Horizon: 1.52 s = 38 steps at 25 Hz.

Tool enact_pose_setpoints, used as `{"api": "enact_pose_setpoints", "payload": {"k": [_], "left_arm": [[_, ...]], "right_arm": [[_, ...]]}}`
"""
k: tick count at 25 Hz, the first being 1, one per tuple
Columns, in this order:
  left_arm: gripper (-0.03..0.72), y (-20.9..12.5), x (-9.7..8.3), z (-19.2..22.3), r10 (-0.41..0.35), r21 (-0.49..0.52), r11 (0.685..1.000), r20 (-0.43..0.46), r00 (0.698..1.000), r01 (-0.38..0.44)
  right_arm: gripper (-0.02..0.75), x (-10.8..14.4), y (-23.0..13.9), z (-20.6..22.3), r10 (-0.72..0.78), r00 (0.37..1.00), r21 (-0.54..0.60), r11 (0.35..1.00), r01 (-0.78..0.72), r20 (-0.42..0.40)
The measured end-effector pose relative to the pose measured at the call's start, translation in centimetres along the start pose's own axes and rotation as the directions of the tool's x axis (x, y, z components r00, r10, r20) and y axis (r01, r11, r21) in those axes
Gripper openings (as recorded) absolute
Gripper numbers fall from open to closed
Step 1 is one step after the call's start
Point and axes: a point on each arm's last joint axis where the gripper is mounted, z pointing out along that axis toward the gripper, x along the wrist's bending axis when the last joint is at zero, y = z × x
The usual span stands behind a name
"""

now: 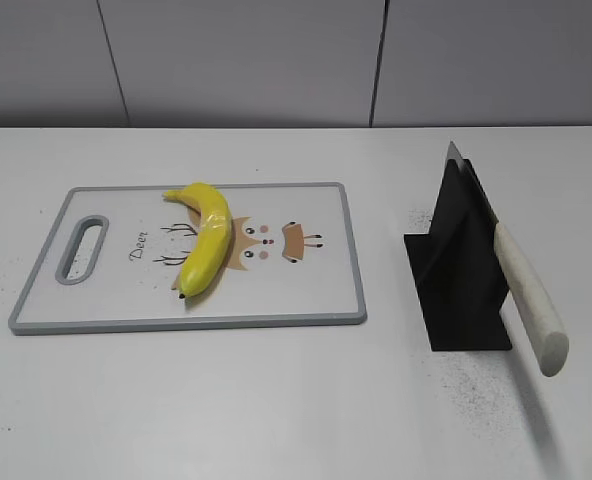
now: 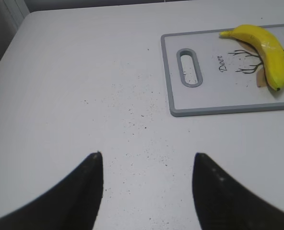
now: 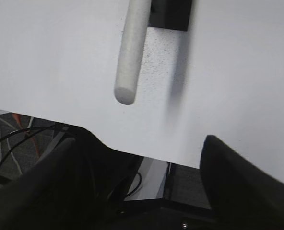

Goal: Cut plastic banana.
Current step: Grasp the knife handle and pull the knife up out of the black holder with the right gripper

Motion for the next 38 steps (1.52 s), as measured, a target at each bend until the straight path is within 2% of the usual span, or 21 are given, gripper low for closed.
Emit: {"api": "enact_pose_setpoints", "payload": {"k": [6,12,23,31,33,36,38], "left_arm": [[0.553,0.0,0.0,0.0,0.0,0.0,1.0,0.0,1.0,0.0],[0.553,0.0,0.0,0.0,0.0,0.0,1.0,0.0,1.0,0.0],[0.553,0.0,0.0,0.0,0.0,0.0,1.0,0.0,1.0,0.0],[0.553,0.0,0.0,0.0,0.0,0.0,1.0,0.0,1.0,0.0],[0.553,0.0,0.0,0.0,0.0,0.0,1.0,0.0,1.0,0.0],[0.553,0.0,0.0,0.0,0.0,0.0,1.0,0.0,1.0,0.0],[0.553,0.0,0.0,0.0,0.0,0.0,1.0,0.0,1.0,0.0]], "right_arm": [[0.589,1.1,2.9,3.5,0.066,0.997,0.156,0.986,-0.058,-0.048],[0.589,1.2,5.0,7.5,0.09,0.996,0.267,0.96,-0.084,-0.011],[0.575,0.4,6.5,14.0,0.118,0.99,0.359,0.923,-0.139,0.079],[0.427,0.2,6.7,15.6,0.147,0.984,0.369,0.913,-0.174,0.1],[0.347,0.2,6.7,15.6,0.148,0.984,0.373,0.911,-0.175,0.101],[0.157,0.2,6.7,15.6,0.152,0.983,0.377,0.909,-0.18,0.103],[0.163,0.2,6.7,15.6,0.151,0.983,0.376,0.909,-0.179,0.103]]}}
